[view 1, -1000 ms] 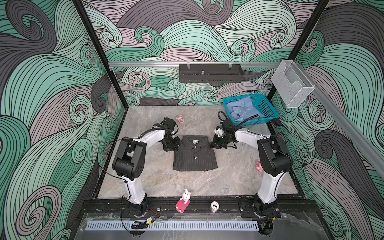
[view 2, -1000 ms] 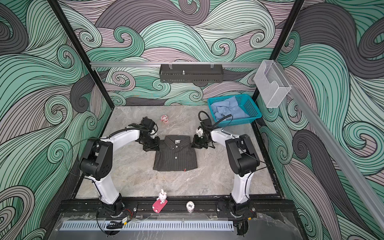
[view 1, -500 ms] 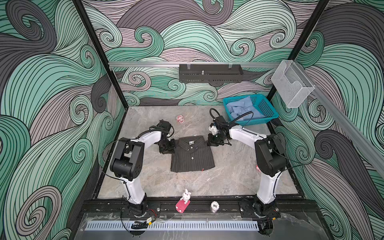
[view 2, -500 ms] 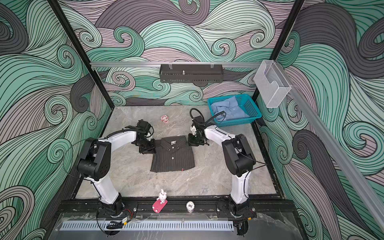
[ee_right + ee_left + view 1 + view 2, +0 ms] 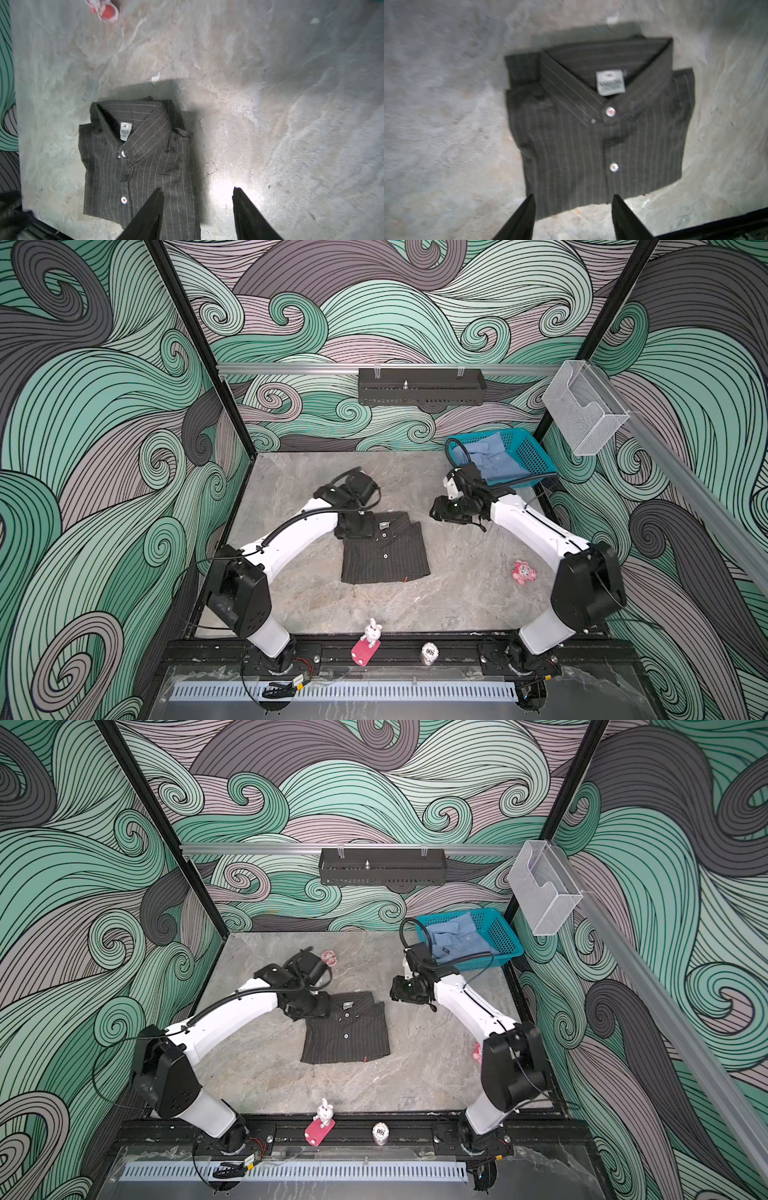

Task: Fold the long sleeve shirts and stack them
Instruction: 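Carry the folded shirt with the left gripper to the far table corner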

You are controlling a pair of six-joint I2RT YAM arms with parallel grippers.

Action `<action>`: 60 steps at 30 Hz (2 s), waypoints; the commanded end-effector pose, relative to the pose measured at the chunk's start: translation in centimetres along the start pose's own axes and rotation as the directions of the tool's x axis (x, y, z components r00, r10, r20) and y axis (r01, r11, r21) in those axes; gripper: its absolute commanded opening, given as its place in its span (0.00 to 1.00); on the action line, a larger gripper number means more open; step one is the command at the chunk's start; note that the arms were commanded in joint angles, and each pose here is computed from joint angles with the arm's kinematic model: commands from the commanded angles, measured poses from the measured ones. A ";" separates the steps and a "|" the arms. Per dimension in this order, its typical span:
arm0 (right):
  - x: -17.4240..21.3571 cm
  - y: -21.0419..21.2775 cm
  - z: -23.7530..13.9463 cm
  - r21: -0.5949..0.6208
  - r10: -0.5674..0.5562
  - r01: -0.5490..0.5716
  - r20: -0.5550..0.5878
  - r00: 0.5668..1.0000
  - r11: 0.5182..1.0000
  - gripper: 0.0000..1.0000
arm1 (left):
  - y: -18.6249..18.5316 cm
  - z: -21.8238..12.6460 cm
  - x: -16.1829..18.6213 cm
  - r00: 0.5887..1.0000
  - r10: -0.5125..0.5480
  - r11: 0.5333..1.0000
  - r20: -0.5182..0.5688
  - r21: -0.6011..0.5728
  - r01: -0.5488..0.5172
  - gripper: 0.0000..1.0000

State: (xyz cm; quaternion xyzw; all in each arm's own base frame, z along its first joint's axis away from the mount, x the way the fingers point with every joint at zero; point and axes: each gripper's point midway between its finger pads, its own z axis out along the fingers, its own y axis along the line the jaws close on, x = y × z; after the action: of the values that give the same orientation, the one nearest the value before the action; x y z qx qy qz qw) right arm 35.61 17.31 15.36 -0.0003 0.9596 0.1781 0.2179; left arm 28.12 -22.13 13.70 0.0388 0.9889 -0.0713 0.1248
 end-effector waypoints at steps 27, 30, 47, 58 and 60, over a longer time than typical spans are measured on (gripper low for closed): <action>0.4 -1.4 -4.0 -0.032 0.077 -0.075 0.055 0.996 0.997 0.55 | 16.5 9.2 1.2 0.919 -0.166 0.910 -0.357 -0.415 0.003 0.66; 0.2 -1.1 -4.0 -0.048 0.082 -0.080 0.055 0.995 0.996 0.55 | 19.1 8.9 -0.5 0.914 -0.188 0.910 -0.359 -0.414 0.025 0.64; 0.0 0.1 -3.2 -0.119 0.115 -0.109 0.044 0.992 0.987 0.54 | 30.3 10.8 -11.6 0.969 -0.075 0.881 -0.237 -0.472 -0.048 0.57; -0.5 -0.2 -1.3 -0.096 0.120 -0.118 0.008 0.993 0.988 0.53 | 33.6 12.8 -21.3 0.998 0.031 0.891 -0.052 -0.451 -0.051 0.58; -0.5 -0.2 -0.9 -0.094 0.121 -0.121 -0.001 0.993 0.988 0.53 | 34.2 13.1 -22.8 0.997 0.069 0.885 -0.017 -0.460 -0.069 0.58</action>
State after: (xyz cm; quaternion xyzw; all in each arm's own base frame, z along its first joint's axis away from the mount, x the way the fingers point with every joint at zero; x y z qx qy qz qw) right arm 34.91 16.44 15.45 0.0486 0.9513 0.2288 0.2008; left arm 54.73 7.48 3.59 0.0153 0.9790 0.1657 0.1177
